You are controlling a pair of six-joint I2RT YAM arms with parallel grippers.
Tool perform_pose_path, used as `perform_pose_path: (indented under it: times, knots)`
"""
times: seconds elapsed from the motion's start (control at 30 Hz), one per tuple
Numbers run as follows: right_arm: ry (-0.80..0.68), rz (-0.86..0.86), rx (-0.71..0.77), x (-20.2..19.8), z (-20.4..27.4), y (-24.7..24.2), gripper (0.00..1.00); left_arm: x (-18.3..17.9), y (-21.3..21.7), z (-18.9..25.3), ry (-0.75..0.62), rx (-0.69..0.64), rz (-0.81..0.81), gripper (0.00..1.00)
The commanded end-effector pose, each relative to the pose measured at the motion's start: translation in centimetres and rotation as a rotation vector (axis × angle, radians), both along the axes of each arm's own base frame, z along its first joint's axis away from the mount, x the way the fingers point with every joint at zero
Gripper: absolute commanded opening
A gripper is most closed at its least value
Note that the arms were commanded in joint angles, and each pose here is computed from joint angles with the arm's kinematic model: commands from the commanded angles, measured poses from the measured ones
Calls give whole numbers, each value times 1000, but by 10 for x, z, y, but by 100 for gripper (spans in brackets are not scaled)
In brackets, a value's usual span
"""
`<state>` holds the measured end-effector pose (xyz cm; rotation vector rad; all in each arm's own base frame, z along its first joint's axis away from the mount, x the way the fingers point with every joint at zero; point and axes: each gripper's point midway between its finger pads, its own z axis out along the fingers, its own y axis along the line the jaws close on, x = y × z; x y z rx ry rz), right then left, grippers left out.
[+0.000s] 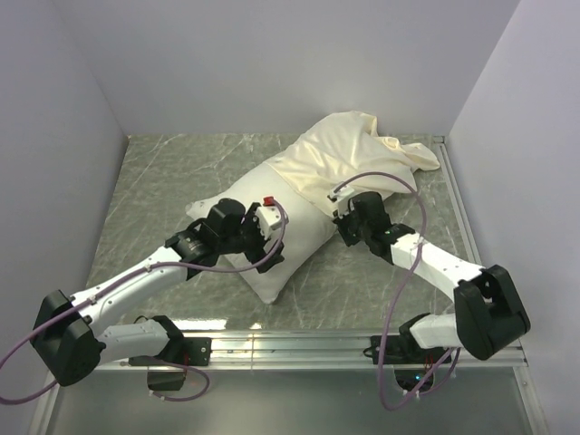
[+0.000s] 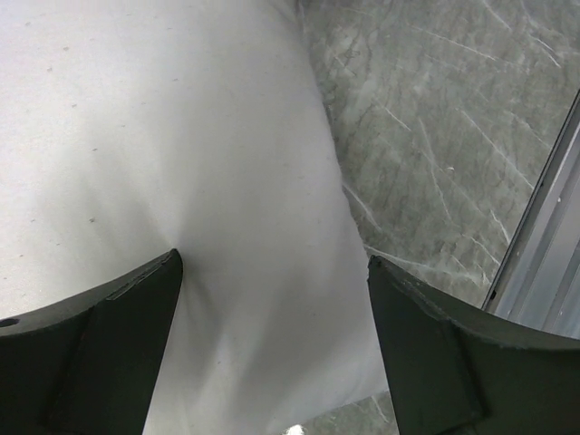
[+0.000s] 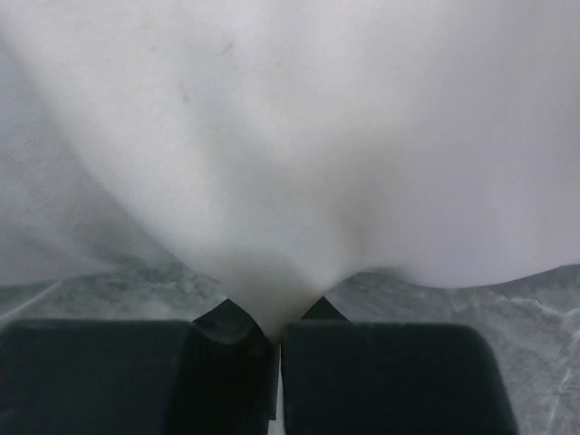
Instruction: Put the pillow into the pillowcase
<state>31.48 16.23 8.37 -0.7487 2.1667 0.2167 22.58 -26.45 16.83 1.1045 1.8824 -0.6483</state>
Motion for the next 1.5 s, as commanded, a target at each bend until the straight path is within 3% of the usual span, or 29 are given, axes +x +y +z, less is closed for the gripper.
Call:
perform_pose_path:
  times: [0.0, 0.2, 0.23, 0.27, 0.43, 0.47, 0.5, 0.57, 0.6, 0.63, 0.67, 0.7, 0.73, 0.83, 0.87, 0.93, 0.97, 1.1, 1.23, 1.27, 1.47]
  knots:
    - [-57, 57, 87, -10, 44, 8, 0, -16, -10, 3, -47, 0, -67, 89]
    - [8, 243, 189, -46, 68, 31, 0, -23, -28, -13, -214, 56, -29, 92]
    - [17, 256, 194, -48, 68, 33, 0, -17, -31, -11, -264, 55, -8, 99]
    - [29, 265, 198, -50, 69, 35, 0, -11, -34, -19, -319, 96, 23, 99]
    - [107, 346, 251, -63, 73, 49, 0, 10, -47, -45, -345, 144, 79, 98]
    - [106, 356, 260, -65, 77, 50, 0, 11, -57, -50, -309, 121, 65, 91]
    - [98, 370, 277, -68, 84, 52, 0, 13, -61, -50, -282, 103, 62, 71]
    - [101, 413, 315, -75, 101, 58, 0, 31, -70, -30, -211, -3, 113, 45]
    - [102, 430, 331, -78, 110, 61, 0, 33, -77, -18, -173, -60, 100, 16]
    - [109, 461, 360, -82, 120, 66, 0, 49, -72, -6, -103, -132, 163, 3]
    - [92, 488, 386, -83, 141, 70, 0, 62, -79, 26, -76, -214, 185, 0]
    - [96, 511, 405, -83, 152, 76, 0, 61, -85, 43, -18, -279, 140, 0]
    - [52, 572, 443, -85, 185, 87, 0, 77, -78, 61, 38, -350, 200, 0]
    - [67, 674, 474, -89, 219, 113, 0, 90, -81, 133, 42, -520, 177, 0]
    - [55, 757, 514, -96, 251, 131, 0, 93, -82, 162, 21, -574, 170, 0]
    - [-26, 854, 563, -103, 307, 146, 0, 93, -79, 185, 95, -646, 175, 0]
    - [15, 892, 589, -107, 314, 155, 0, 92, -77, 203, 106, -682, 174, 0]
    - [0, 943, 672, -114, 362, 159, 0, 68, -58, 222, 212, -755, 180, 0]
    - [26, 981, 755, -136, 378, 153, 0, 25, -40, 225, 433, -827, 179, 0]
    - [9, 985, 773, -138, 386, 152, 0, 19, -39, 208, 504, -803, 202, 0]
    - [53, 832, 727, -64, 345, 161, 0, 27, -42, 186, 722, -801, 328, 0]
